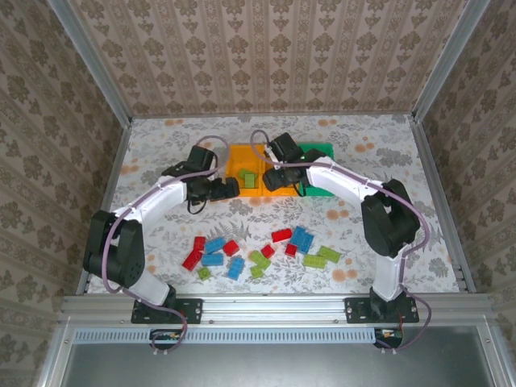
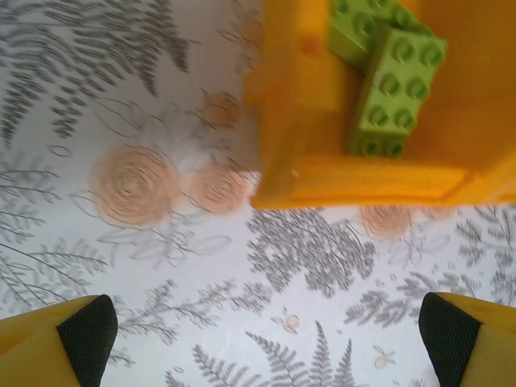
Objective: Sort the legos into containers by color
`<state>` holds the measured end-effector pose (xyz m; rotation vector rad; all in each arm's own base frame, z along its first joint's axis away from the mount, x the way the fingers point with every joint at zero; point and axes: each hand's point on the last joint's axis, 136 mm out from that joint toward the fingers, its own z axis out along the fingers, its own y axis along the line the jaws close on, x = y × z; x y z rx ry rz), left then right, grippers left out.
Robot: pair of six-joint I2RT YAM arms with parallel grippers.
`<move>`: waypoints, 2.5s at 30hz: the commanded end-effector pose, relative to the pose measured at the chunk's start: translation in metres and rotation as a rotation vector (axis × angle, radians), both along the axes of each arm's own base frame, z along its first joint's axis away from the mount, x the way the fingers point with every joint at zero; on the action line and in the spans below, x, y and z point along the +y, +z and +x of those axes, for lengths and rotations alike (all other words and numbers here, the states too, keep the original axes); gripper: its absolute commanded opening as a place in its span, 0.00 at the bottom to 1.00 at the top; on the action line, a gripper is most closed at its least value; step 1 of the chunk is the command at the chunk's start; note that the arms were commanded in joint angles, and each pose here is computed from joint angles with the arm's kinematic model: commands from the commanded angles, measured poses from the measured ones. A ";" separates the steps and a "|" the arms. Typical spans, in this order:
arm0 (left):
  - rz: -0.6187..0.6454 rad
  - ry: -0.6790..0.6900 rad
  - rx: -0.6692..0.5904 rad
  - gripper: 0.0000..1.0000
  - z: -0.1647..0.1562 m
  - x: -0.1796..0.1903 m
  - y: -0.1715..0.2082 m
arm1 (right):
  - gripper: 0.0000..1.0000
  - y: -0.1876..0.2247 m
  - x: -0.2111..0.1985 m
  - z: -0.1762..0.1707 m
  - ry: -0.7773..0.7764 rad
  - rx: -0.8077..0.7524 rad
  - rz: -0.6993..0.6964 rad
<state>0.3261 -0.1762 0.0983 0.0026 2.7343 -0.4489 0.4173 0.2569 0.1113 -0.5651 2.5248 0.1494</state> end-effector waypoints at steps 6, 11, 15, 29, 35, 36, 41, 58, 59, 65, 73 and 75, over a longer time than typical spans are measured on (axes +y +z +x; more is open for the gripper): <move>0.074 -0.204 -0.001 1.00 -0.038 -0.013 -0.008 | 0.56 -0.032 -0.022 0.005 -0.159 0.142 -0.088; 0.107 -0.335 0.002 0.99 -0.060 -0.021 -0.012 | 0.61 -0.036 -0.027 0.006 -0.210 0.163 -0.078; 0.107 -0.443 0.003 0.97 -0.080 -0.033 -0.011 | 0.66 -0.036 -0.026 0.007 -0.215 0.165 -0.071; 0.222 -0.610 0.122 0.90 -0.135 -0.032 -0.029 | 0.86 -0.008 -0.017 0.007 -0.209 0.124 0.032; 0.278 -0.652 0.158 0.89 -0.151 -0.028 -0.037 | 0.88 0.011 -0.015 0.005 -0.214 0.101 0.105; 0.286 -0.657 0.162 0.89 -0.152 -0.027 -0.038 | 0.88 0.013 -0.016 0.004 -0.214 0.097 0.110; 0.317 -0.692 0.177 0.81 -0.156 -0.029 -0.046 | 0.88 0.019 -0.025 -0.001 -0.231 0.085 0.120; 0.444 -0.729 0.239 0.71 -0.153 -0.030 -0.059 | 0.89 0.010 -0.048 -0.012 -0.269 0.116 0.105; 0.448 -0.732 0.241 0.70 -0.153 -0.030 -0.059 | 0.89 0.010 -0.050 -0.011 -0.273 0.116 0.104; 0.474 -0.745 0.250 0.58 -0.151 -0.029 -0.061 | 0.89 0.009 -0.061 -0.012 -0.295 0.118 0.100; 0.498 -0.763 0.267 0.49 -0.149 -0.036 -0.068 | 0.89 0.008 -0.081 -0.019 -0.328 0.118 0.096; 0.509 -0.768 0.273 0.49 -0.149 -0.037 -0.071 | 0.90 0.005 -0.086 -0.023 -0.337 0.125 0.091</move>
